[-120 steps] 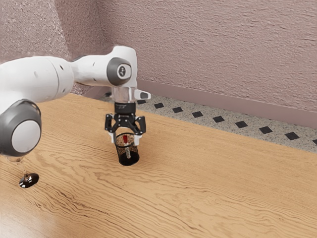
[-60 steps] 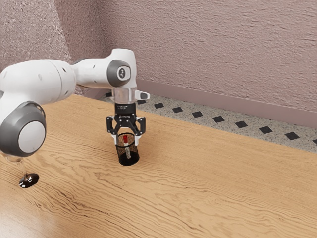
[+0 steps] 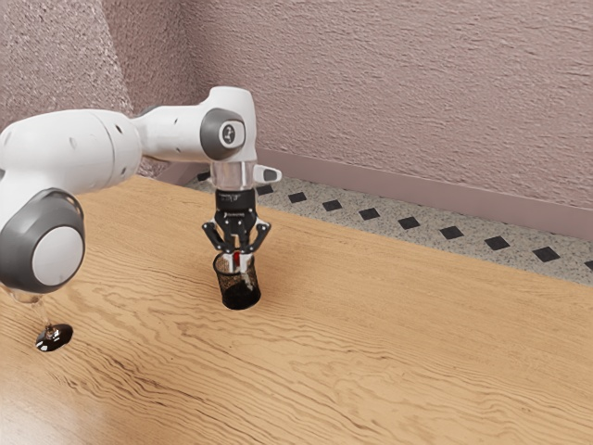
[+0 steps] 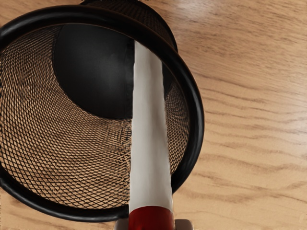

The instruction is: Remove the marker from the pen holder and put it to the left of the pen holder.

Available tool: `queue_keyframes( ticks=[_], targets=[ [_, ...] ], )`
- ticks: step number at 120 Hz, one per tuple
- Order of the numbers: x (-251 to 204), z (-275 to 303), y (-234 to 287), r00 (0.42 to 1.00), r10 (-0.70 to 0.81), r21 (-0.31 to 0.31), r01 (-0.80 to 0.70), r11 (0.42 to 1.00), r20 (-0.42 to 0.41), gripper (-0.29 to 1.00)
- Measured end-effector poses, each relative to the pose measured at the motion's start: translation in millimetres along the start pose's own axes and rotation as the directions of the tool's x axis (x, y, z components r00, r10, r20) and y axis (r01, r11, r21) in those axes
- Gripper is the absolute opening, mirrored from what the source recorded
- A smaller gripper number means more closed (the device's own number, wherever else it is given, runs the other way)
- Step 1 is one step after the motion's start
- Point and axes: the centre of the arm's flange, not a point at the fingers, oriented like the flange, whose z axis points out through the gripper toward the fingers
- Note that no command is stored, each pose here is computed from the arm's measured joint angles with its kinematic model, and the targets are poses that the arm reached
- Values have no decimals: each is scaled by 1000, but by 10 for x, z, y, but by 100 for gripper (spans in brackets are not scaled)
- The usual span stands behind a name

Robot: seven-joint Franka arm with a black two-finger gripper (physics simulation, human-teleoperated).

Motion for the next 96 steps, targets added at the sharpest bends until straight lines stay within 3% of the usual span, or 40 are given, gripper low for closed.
queue_keyframes(
  ticks=[16, 48, 68, 83, 96],
  targets=[
    [-73, -158, -45, 1000, -9, 3, 9, 1000, -13, -3],
    [-697, -1211, -510, 995, -49, 33, 52, 998, -87, -7],
    [-388, -1218, -977, 987, -78, 9, 80, 997, -139, -8],
    [14, -855, -1362, 980, -58, -105, 39, 994, -188, -8],
    [242, -792, -1473, 953, 10, -169, -64, 983, -302, -8]
  ],
)
